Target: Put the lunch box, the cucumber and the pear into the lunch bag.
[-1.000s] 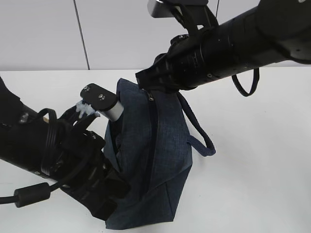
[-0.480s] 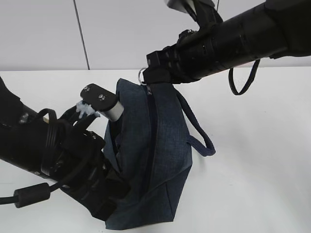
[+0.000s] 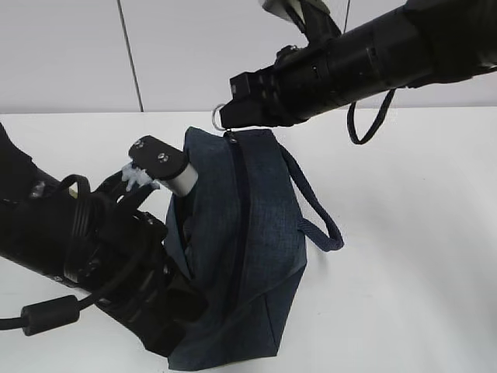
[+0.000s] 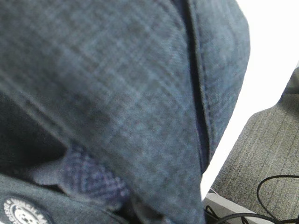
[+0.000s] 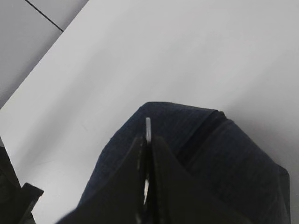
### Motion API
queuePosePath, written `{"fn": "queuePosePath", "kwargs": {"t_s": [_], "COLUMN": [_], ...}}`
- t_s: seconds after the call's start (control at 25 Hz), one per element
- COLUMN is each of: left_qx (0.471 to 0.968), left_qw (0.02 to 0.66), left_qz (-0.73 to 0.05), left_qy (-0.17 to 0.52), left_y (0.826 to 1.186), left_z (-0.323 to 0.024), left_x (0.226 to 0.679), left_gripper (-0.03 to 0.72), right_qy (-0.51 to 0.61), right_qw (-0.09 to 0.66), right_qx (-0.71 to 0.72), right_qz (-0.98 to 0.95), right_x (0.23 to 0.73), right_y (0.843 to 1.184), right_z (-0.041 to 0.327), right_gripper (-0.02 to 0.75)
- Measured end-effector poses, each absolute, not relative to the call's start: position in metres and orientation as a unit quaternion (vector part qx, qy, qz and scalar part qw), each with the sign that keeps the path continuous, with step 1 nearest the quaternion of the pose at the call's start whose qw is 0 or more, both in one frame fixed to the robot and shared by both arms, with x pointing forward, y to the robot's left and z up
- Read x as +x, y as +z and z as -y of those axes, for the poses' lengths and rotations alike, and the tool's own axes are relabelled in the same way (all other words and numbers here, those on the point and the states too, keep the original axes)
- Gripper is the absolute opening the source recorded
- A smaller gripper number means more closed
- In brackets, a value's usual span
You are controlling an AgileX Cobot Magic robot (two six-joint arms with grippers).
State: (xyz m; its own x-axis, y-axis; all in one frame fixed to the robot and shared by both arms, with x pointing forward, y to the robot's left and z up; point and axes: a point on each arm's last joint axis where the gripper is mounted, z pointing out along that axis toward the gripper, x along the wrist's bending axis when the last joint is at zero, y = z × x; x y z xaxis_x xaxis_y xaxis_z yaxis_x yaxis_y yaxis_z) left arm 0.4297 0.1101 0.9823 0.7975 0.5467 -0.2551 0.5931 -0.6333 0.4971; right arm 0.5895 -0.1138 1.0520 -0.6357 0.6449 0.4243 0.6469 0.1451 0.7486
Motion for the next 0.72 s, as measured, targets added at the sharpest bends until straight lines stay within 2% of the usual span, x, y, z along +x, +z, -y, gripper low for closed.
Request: {"fn": "queuePosePath", "kwargs": {"t_s": [0.32,0.72], "left_qx": [0.908,0.914], "left_qw": [0.278,0.255], "left_qz": [-0.309,-0.314], "left_qy": [-0.050,-0.042], "left_y": [0.981,0.980], "left_z": [-0.111,-0.115], "left_x": [0.427,0.427], "left_gripper": [0.003,0.003], "right_qy": [-0.507,-0.503], "right_qw": [0.019,0.089], "right_qx": [-0.411,-0.430], "right_qz": [0.758,0.744], "right_x": [0.609,0.644], "right_y": [1.056,1.039], "right_z": [0.110,0.138], "right_gripper": [0.000,0.000]}}
